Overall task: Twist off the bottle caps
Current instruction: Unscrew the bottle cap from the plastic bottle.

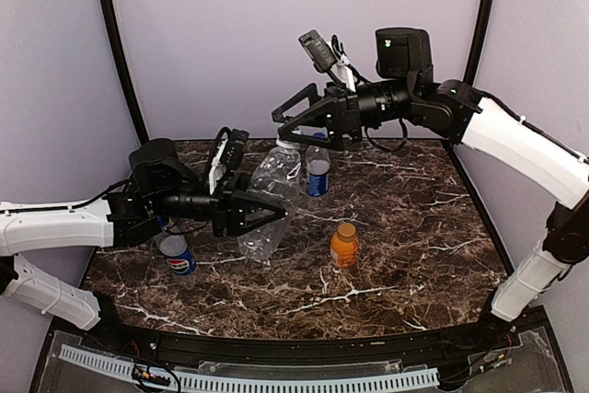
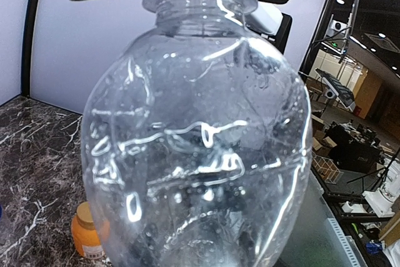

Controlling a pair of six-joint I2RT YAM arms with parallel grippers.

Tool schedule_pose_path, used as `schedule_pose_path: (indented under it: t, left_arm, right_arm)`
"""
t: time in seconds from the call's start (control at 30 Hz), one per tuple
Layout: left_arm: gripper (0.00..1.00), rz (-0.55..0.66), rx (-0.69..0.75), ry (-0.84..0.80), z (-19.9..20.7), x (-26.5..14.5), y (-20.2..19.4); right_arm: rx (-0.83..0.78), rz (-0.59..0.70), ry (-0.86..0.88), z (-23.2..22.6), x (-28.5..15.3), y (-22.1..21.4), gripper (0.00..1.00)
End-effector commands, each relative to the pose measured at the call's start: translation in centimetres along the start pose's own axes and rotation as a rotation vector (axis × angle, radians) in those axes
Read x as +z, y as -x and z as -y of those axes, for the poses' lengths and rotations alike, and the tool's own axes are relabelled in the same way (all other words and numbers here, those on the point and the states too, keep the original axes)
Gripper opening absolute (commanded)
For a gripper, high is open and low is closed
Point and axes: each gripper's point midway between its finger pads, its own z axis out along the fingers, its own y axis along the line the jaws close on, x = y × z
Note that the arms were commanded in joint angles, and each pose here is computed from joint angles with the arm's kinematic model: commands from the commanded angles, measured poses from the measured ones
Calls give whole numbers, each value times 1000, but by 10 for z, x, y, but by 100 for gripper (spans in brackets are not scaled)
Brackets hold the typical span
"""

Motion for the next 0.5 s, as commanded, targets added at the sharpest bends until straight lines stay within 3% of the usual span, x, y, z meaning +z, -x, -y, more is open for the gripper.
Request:
schedule_pose_path:
  t: [0.0, 0.2, 0.33, 0.47]
  left_arm:
    - [31, 38, 54, 103, -10, -4, 22]
    - [31, 38, 45, 171, -24, -2, 24]
    - [32, 39, 39, 203, -31, -1, 26]
    - [32, 36, 39, 230, -36, -1, 26]
  right_arm:
    - [68, 86, -183, 11, -17, 29, 86]
    - [211, 100, -450, 53, -21, 25, 86]
    - [240, 95, -474, 59, -18, 19, 84]
    - [250, 81, -459, 61, -13, 14, 76]
